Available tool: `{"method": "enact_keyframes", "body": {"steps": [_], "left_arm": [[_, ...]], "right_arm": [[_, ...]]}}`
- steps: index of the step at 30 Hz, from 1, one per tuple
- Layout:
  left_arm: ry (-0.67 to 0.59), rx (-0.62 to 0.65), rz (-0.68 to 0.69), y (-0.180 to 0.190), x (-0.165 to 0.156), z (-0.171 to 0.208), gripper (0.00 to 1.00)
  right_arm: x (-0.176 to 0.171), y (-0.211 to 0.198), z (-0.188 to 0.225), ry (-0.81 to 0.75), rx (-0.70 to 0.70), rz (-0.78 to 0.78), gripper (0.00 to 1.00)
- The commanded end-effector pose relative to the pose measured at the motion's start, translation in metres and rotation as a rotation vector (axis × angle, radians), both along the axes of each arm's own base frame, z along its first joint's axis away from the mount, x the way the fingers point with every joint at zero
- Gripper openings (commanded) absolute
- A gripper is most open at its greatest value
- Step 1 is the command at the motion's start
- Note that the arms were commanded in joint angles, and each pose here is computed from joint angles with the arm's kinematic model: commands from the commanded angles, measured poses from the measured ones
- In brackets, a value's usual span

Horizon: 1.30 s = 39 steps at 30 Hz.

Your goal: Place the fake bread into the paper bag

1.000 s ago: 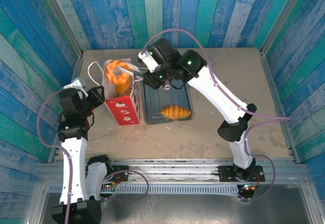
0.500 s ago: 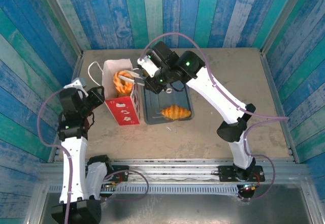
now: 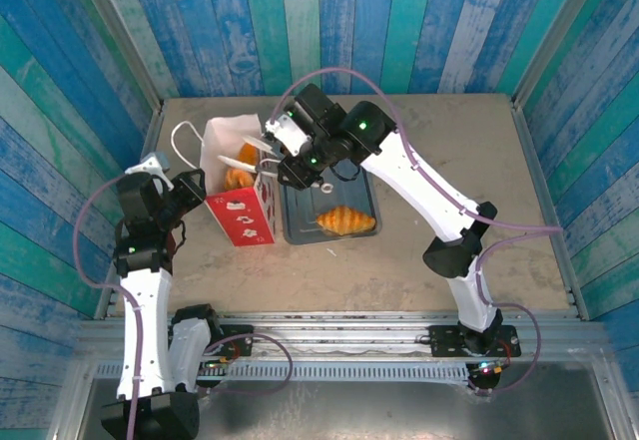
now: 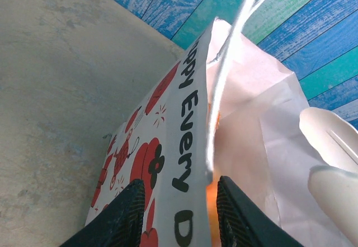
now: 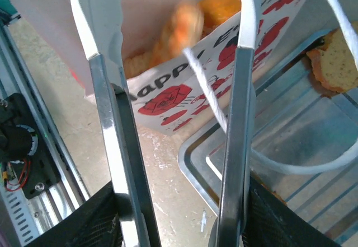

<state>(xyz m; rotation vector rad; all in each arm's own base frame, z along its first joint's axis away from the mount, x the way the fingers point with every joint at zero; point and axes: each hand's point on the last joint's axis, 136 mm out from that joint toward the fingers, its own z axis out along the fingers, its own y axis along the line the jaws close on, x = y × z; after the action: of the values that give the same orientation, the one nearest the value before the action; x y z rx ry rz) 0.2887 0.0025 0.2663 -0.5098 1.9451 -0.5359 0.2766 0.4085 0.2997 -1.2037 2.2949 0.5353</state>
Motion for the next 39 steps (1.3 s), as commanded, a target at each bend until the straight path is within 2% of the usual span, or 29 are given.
{"method": "enact_keyframes", "body": {"steps": [1,12,20,28,39], "left_arm": [[-0.017,0.017,-0.007,0.001,0.002,0.000,0.38],[-0.028,0.002,-0.013,-0.001,0.002,0.002,0.39],[-0.038,0.000,-0.012,-0.001,0.002,0.003,0.42],[-0.054,-0.002,-0.017,-0.002,0.002,0.007,0.48],[-0.077,0.010,-0.023,-0.003,0.002,0.016,0.57]], "right_arm": [[0.007,-0.005,0.020,-0.062,0.024,-0.029,0.54],[0.011,-0.031,0.081,-0.128,0.188,-0.098,0.50],[0.018,-0.067,0.115,-0.133,0.297,-0.183,0.47],[0.038,-0.119,0.112,-0.121,0.307,-0.321,0.46],[0.059,-0.189,0.061,-0.044,0.274,-0.510,0.45]]}}
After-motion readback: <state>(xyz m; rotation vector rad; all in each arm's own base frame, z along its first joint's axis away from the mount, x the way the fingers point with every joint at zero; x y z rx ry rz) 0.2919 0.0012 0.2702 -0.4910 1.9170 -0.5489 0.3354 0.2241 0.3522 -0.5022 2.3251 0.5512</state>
